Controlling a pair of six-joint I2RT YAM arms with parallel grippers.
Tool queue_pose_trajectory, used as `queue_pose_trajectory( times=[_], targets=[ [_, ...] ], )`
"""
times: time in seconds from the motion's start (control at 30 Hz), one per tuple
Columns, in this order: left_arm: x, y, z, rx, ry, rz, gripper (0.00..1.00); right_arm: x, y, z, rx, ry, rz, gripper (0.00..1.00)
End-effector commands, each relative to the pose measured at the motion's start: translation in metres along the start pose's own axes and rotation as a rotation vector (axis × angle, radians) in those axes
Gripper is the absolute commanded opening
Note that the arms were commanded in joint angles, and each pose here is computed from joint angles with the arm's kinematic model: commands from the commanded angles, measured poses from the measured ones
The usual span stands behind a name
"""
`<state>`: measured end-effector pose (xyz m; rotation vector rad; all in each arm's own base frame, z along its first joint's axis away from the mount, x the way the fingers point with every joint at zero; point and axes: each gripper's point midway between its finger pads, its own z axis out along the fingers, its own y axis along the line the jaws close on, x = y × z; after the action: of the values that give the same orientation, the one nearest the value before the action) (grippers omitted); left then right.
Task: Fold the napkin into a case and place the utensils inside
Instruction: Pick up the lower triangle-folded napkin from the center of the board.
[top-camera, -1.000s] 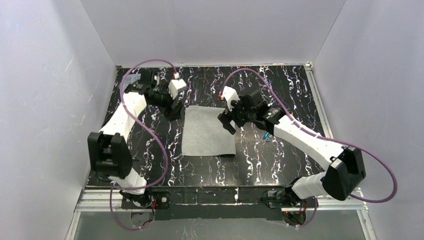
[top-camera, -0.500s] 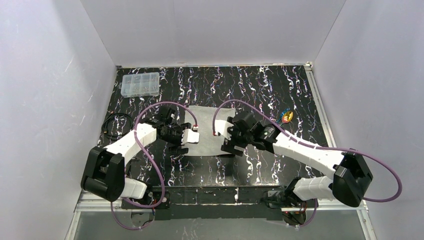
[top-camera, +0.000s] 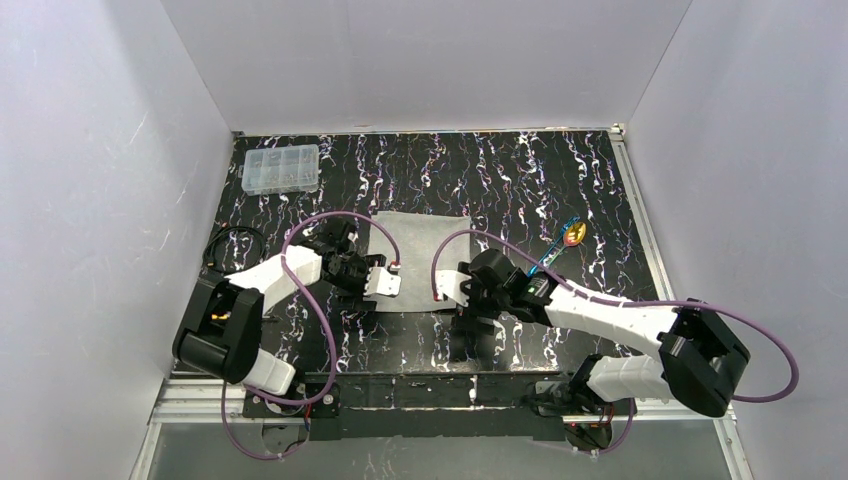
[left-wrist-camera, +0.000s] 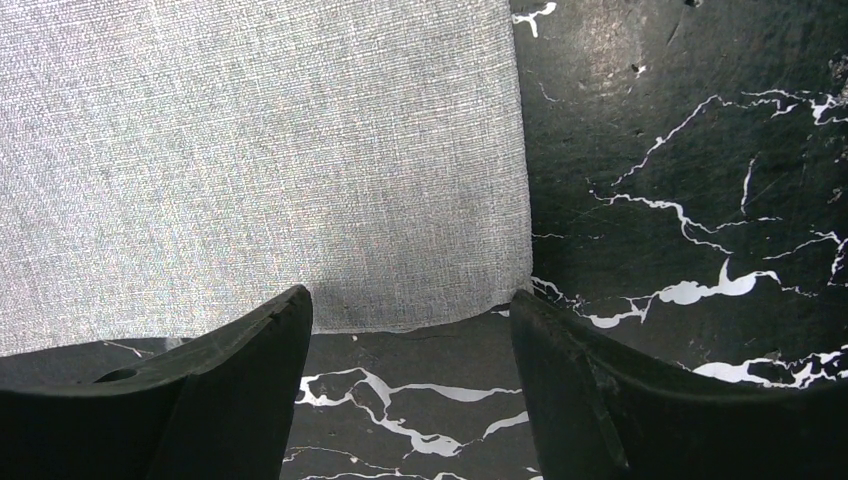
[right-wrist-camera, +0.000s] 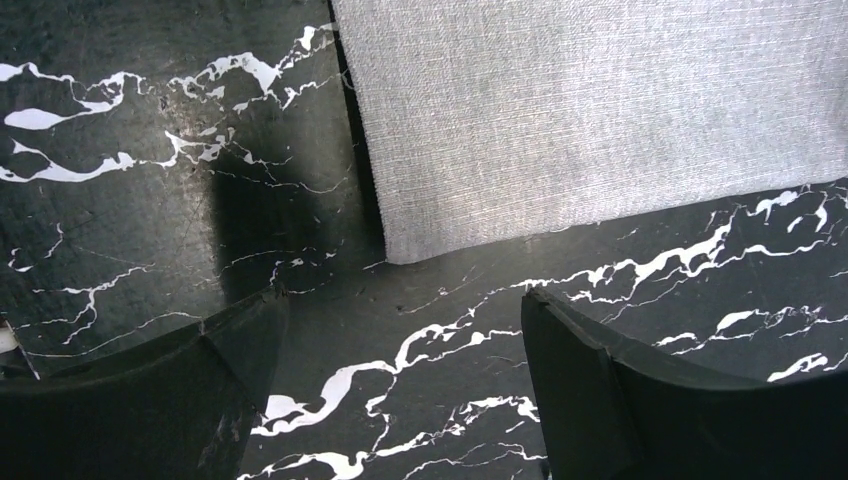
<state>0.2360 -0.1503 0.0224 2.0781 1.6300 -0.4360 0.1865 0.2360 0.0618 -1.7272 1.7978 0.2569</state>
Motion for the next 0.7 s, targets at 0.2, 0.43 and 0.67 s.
queue_pose_trajectory(
  times=[0.2, 0.43, 0.67],
  targets=[
    [0.01, -0.006, 0.012, 0.078, 0.054, -0.009, 0.56, -0.013, -0.018, 0.026, 0.093, -0.068, -0.023, 0.88],
    [0.012, -0.004, 0.015, 0.098, 0.069, -0.023, 0.4, -0.004, -0.029, 0.038, 0.108, -0.066, 0.058, 0.75],
    [0.012, 0.005, 0.015, 0.099, 0.081, -0.066, 0.25, -0.008, -0.032, 0.042, 0.05, -0.096, 0.158, 0.45]
  ],
)
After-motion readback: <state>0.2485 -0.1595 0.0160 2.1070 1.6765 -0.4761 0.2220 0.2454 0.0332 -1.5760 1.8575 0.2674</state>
